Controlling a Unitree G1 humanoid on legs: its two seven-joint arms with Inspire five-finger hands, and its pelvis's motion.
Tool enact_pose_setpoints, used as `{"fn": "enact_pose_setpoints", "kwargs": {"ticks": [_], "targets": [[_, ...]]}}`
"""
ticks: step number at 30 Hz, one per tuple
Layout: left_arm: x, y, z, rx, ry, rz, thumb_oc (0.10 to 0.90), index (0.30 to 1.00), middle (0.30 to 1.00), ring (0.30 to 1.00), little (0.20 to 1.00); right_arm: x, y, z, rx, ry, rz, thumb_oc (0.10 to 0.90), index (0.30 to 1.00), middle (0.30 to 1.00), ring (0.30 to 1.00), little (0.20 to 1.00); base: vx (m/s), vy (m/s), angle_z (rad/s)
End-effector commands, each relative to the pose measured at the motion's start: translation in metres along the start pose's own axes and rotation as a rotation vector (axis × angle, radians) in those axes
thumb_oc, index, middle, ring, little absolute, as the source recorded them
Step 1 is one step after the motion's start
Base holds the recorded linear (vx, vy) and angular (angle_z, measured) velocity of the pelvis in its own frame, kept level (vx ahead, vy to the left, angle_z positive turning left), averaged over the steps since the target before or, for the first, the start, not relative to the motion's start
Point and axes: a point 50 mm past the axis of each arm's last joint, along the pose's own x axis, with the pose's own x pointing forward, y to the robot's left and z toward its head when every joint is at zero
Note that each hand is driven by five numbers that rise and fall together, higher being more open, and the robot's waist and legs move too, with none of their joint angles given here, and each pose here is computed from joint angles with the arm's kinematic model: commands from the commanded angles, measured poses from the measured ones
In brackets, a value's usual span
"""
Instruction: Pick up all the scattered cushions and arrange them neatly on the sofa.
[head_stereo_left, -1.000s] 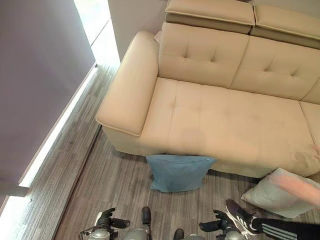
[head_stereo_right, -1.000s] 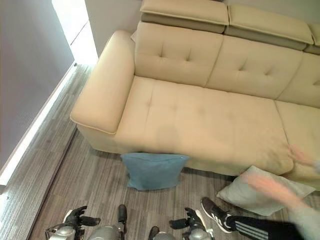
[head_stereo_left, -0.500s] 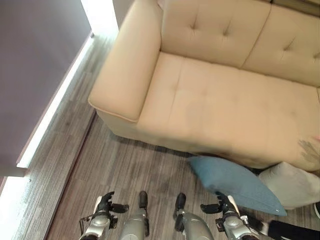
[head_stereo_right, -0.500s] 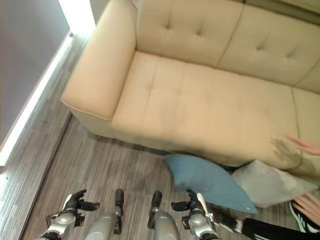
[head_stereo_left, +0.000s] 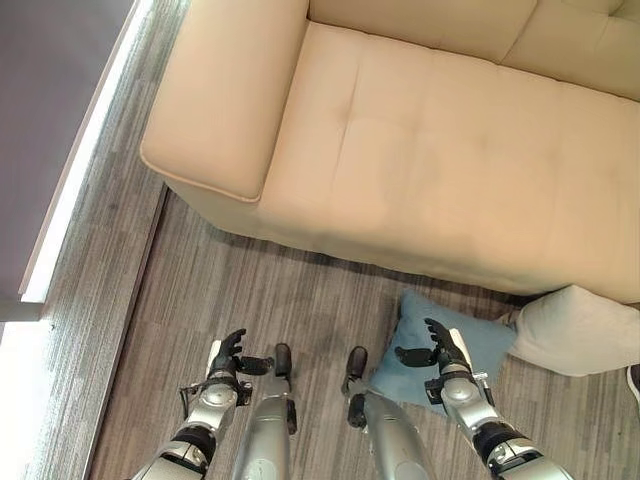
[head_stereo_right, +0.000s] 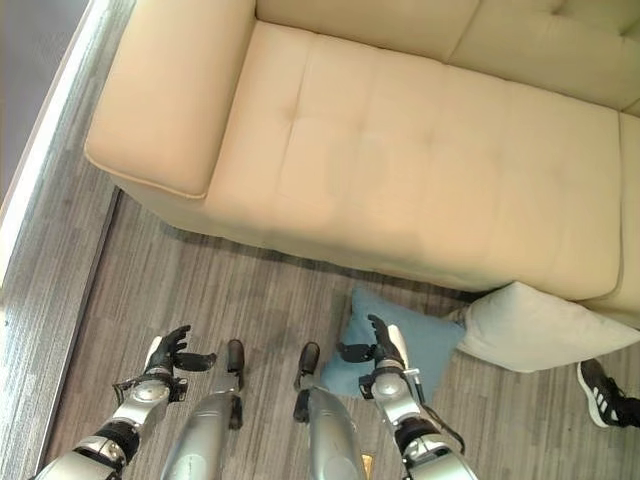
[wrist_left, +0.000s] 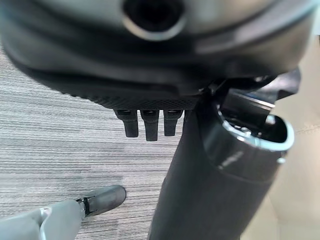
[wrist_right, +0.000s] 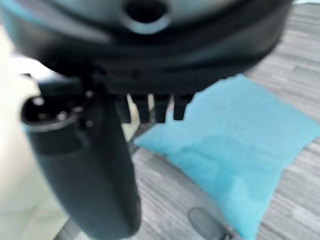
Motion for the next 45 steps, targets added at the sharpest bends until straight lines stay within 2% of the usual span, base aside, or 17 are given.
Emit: {"fn": "enact_pose_setpoints", "kwargs": {"ticks": [1,19,31,37,45], "targets": [[-0.006,-0.002,-0.013,-0.013,0.007,0.017,0.800,0.900,0.900,0.900,0.900,-0.008,-0.004,-0.021,-0.010,0.030,-0.029,0.800,0.900,0.900,0.900,0.900,0.00,0.000,0.00],[-0.023,-0.005,-0.065,0.068,0.194,-0.041,0.800,0.900,0.900,0.900,0.900,-0.034,-0.002,-0.088,-0.055,0.277,0.009,0.800,0.900,0.900,0.900,0.900,-0.01,-0.046,-0.01],[-0.032,-0.020,-0.080,0.100,0.242,-0.112,0.800,0.900,0.900,0.900,0.900,-0.040,-0.001,-0.101,-0.063,0.332,0.037,0.800,0.900,0.900,0.900,0.900,-0.10,0.075,0.02],[-0.028,-0.009,-0.076,0.134,0.226,-0.082,0.800,0.900,0.900,0.900,0.900,-0.037,0.006,-0.093,-0.087,0.309,0.066,0.800,0.900,0.900,0.900,0.900,-0.21,0.089,-0.08],[-0.039,0.004,-0.102,0.160,0.318,-0.049,0.800,0.900,0.900,0.900,0.900,-0.043,0.007,-0.103,-0.106,0.342,0.082,0.800,0.900,0.900,0.900,0.900,-0.16,-0.030,-0.45]]}}
